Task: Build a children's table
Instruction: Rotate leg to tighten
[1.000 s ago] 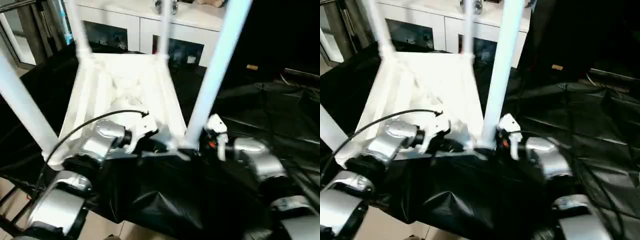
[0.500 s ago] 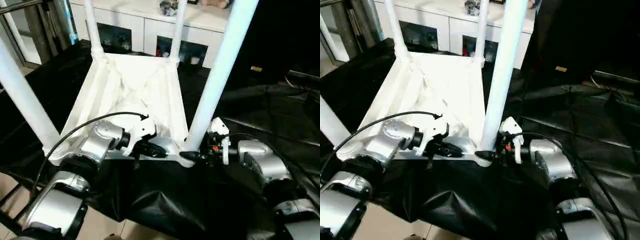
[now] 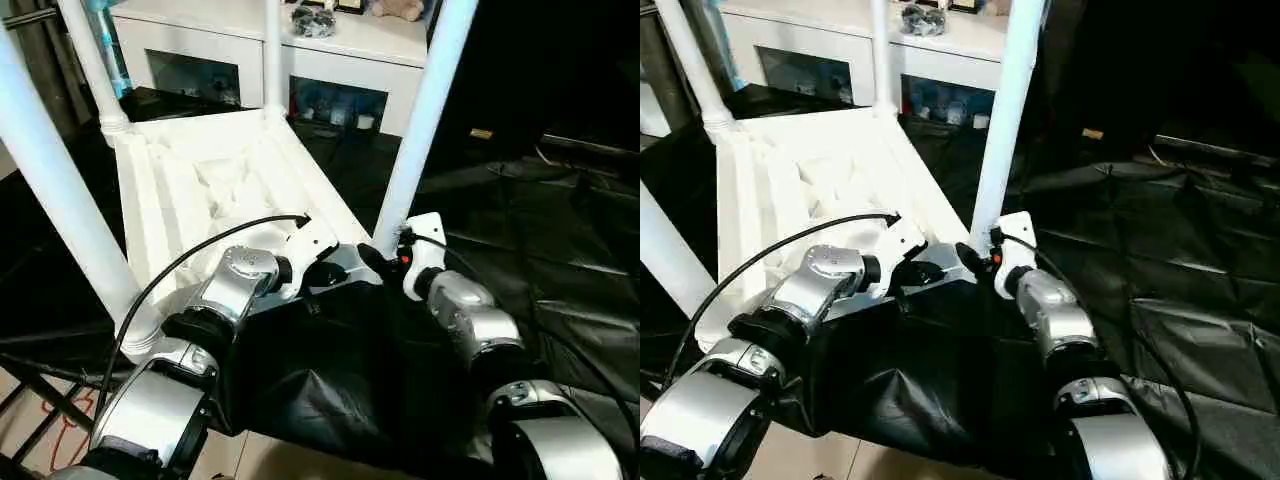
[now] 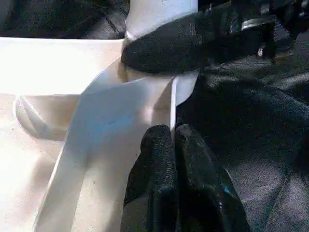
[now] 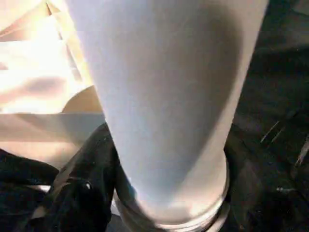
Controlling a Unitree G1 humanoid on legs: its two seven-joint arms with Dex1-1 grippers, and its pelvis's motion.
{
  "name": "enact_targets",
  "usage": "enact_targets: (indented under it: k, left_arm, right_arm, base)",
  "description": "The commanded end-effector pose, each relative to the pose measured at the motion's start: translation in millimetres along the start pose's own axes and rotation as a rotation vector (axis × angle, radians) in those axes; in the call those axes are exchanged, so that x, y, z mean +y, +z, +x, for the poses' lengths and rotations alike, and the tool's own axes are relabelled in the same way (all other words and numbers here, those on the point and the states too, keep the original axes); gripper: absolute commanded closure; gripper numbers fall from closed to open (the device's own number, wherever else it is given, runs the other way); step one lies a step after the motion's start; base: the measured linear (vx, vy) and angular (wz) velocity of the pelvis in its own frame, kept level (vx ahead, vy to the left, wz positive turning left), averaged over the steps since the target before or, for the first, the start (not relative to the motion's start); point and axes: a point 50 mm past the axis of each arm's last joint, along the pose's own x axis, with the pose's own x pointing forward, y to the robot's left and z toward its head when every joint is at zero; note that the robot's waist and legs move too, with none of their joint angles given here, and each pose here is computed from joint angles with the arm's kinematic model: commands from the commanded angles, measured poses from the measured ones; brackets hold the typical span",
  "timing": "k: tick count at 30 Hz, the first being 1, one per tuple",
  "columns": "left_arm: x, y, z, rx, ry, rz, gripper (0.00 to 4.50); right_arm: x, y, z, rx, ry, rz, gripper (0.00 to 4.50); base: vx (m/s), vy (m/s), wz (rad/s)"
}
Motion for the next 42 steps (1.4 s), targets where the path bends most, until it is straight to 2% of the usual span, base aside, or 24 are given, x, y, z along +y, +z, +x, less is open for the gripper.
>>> enact_targets:
  k: [1, 2, 4, 6, 7, 15, 17, 20, 28, 32, 36, 37, 40, 42]
  left_arm:
    - [-16.0, 5.0, 12.1, -0.02, -0.098, 0.045, 4.5]
    - [-15.5, 3.9, 10.6, -0.017, -0.106, 0.048, 4.5]
    - [-12.9, -0.7, 2.0, -0.012, -0.155, 0.062, 4.5]
    - [-12.2, -1.6, -0.7, -0.014, -0.171, 0.073, 4.5]
    - [-11.9, -3.4, -6.8, -0.018, -0.222, 0.084, 4.5]
    - [-10.1, -10.2, -24.7, -0.003, -0.354, 0.135, 4.5]
    - [-8.9, -12.8, -31.2, 0.01, -0.399, 0.147, 4.5]
    - [-8.3, -14.2, -35.0, 0.017, -0.424, 0.153, 4.5]
    - [-5.3, -15.1, -38.7, 0.022, -0.427, 0.147, 4.5]
    - [-1.3, -12.8, -33.6, 0.008, -0.342, 0.11, 4.5]
    - [3.7, -6.2, -22.0, -0.013, -0.196, 0.051, 4.5]
    - [4.2, -3.1, -15.8, -0.015, -0.143, 0.03, 4.5]
    - [3.8, -0.3, -7.3, -0.006, -0.071, 0.009, 4.5]
    - [-0.4, 2.7, 1.4, -0.006, -0.038, -0.008, 4.5]
  right_arm:
    - [27.9, -8.7, 8.7, 0.062, 0.182, -0.033, 1.04]
    - [26.5, -8.0, 7.9, 0.061, 0.19, -0.038, 1.04]
    - [23.0, -7.8, -2.0, 0.076, 0.319, -0.126, 0.66]
    - [21.6, -7.7, -5.2, 0.08, 0.352, -0.15, 0.63]
    - [18.3, -7.1, -12.3, 0.084, 0.423, -0.175, 0.63]
    - [9.3, -4.8, -38.7, 0.138, 0.673, -0.211, 0.63]
    - [7.9, -6.0, -44.8, 0.175, 0.732, -0.221, 0.9]
    - [8.2, -6.9, -47.1, 0.192, 0.762, -0.218, 1.07]
    - [10.8, -6.2, -48.8, 0.191, 0.786, -0.184, 1.71]
    - [9.2, -5.3, -45.5, 0.16, 0.728, -0.145, 1.79]
    - [-2.8, -5.4, -28.9, 0.122, 0.44, -0.117, 1.8]
    - [-7.0, -7.0, -21.7, 0.112, 0.304, -0.087, 1.81]
    - [-7.5, -10.3, -13.9, 0.109, 0.178, -0.021, 1.81]
    - [-1.2, -12.7, -7.3, 0.108, 0.125, 0.002, 1.81]
  base:
    - [0.0, 0.0, 0.0]
    - [0.0, 0.0, 0.0]
    - [0.0, 0.0, 0.0]
    - [0.0, 0.0, 0.0]
    - [0.0, 0.0, 0.0]
    - [0.044, -0.004, 0.01]
    - [0.0, 0.0, 0.0]
    - [0.0, 0.0, 0.0]
    - [0.0, 0.0, 0.0]
    - [0.0, 0.0, 0.0]
    - [0.0, 0.0, 0.0]
    - [0.0, 0.0, 0.0]
    - [0.0, 0.0, 0.0]
    - [0.0, 0.0, 0.0]
